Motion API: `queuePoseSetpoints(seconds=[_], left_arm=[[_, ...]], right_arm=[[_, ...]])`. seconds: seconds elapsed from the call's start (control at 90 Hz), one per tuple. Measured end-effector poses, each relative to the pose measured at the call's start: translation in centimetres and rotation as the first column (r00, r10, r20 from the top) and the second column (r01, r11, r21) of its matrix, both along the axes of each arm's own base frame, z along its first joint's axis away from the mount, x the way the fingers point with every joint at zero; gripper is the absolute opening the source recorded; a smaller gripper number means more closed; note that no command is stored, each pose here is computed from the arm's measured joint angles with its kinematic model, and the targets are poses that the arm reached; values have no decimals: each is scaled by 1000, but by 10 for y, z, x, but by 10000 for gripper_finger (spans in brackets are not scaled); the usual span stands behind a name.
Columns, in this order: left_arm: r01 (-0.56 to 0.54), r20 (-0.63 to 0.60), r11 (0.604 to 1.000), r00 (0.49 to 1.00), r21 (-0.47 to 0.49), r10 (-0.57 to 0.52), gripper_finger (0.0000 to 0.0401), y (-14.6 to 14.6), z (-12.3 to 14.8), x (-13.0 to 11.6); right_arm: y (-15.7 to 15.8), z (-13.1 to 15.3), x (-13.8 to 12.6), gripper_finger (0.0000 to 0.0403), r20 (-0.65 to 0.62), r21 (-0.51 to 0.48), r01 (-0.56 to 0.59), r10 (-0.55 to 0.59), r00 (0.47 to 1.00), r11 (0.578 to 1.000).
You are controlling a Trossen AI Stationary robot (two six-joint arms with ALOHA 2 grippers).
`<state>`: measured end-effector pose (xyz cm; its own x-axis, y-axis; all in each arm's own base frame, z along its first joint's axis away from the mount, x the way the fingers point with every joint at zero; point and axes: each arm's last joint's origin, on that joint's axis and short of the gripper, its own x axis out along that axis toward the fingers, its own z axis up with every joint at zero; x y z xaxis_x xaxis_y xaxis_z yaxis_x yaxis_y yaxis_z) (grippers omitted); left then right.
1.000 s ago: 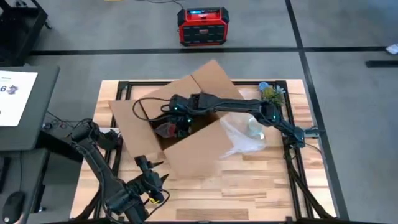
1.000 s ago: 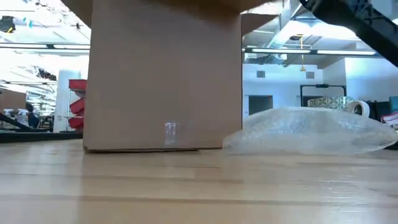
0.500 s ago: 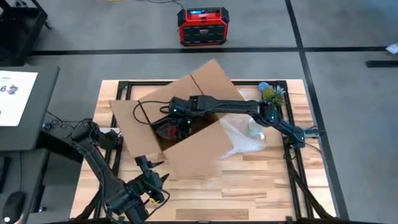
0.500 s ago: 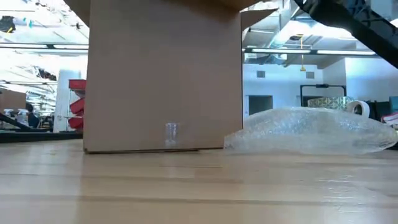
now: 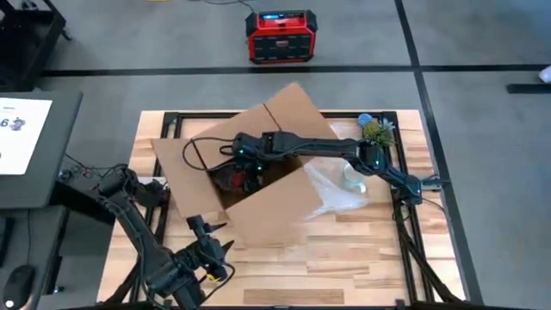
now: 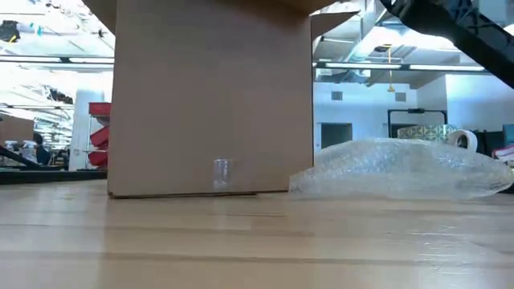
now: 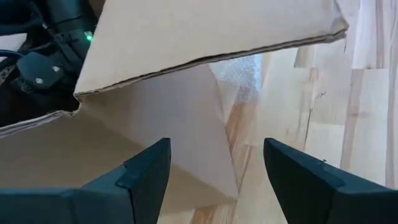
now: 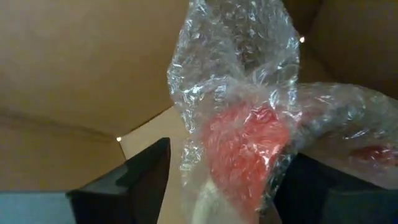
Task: Wrap mug
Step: Put the wrapped red mug into the cardboard box, then adjust the cardboard box
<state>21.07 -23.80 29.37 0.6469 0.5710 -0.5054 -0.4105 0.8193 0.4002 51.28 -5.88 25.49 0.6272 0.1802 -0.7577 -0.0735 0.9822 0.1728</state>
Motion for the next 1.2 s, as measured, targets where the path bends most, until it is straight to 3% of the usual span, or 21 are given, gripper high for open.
queuePoseSetpoints(seconds=[0.411, 0.622, 0.867, 1.056, 1.2], left_arm=[[-1, 4, 1000, 1000, -9, 1, 235, -1, 0, 0], [0, 3, 1000, 1000, -7, 0, 235, -1, 0, 0], [-14, 25, 999, 1000, -34, 15, 235, -1, 0, 1], [-12, 82, 996, 996, -88, 19, 235, -6, 0, 5], [-6, 159, 990, 987, -144, 29, 235, -12, -18, 10]], right_arm=[[1, 57, -9, 233, 173, -33, 1, 4, 985, 999], [3, 89, -18, 233, 284, -167, 64, -14, 959, 984], [19, 99, -18, 233, 325, -217, 19, 54, 944, 976], [36, 151, -51, 230, 414, -269, -9, 125, 902, 963], [56, 176, -83, 223, 360, -317, -93, 210, 909, 944]])
